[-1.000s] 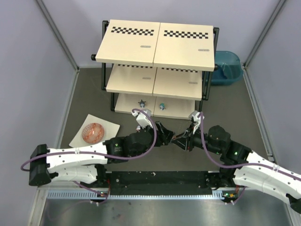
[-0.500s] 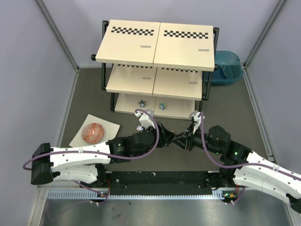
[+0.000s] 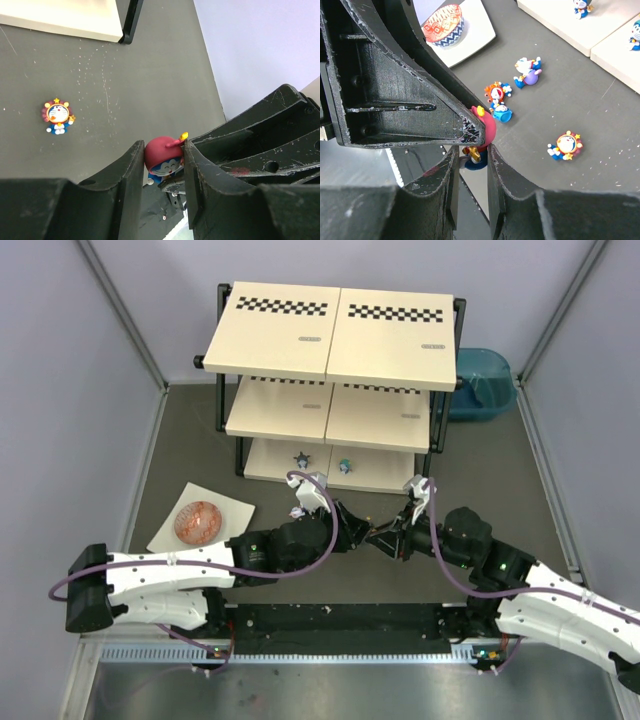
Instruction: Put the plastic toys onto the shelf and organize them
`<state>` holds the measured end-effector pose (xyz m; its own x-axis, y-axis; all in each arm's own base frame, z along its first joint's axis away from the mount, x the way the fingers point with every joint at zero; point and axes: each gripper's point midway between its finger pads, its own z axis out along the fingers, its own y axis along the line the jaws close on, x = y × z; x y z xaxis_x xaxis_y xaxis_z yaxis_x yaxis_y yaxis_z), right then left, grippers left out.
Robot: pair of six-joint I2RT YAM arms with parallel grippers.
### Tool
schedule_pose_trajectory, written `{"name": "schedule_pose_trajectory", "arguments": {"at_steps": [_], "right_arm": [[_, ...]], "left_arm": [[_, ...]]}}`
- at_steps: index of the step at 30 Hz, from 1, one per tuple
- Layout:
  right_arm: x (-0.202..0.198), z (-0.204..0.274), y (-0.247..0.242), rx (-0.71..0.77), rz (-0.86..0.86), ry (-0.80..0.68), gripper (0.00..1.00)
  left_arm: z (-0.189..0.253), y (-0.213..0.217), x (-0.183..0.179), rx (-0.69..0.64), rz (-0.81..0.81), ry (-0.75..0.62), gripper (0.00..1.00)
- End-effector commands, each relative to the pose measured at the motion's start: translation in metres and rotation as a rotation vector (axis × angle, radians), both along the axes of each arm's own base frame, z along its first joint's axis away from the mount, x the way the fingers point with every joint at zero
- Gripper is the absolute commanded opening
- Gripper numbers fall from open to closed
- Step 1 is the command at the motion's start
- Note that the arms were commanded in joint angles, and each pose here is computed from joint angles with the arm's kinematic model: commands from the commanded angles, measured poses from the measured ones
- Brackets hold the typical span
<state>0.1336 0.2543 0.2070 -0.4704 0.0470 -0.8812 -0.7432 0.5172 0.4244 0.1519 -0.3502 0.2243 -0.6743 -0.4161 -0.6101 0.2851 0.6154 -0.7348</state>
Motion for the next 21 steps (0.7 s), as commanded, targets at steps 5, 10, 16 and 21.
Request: {"name": "schedule_pose_trajectory", "arguments": {"at_steps": [5, 10, 16, 21], "right_arm": [[-0.005, 0.029, 0.002, 0.085, 0.023, -0.06, 0.48], [-0.01, 0.046, -0.01, 0.121, 0.018, -0.117, 0.69], [-0.012, 0.06, -0.037, 0.142, -0.05, -0.169, 0.76], [-0.011, 0.047, -0.047, 0.116, -0.086, -0.156, 0.76]], "left_arm": [[0.003, 0.0, -0.003, -0.018, -0.019, -0.018, 0.0], [0.005, 0.015, 0.0, 0.002, -0.01, -0.089, 0.0], [0.011, 0.055, 0.01, 0.118, 0.019, -0.288, 0.0], [0.059, 0.087, 0.034, 0.241, 0.057, -0.535, 0.0]]}}
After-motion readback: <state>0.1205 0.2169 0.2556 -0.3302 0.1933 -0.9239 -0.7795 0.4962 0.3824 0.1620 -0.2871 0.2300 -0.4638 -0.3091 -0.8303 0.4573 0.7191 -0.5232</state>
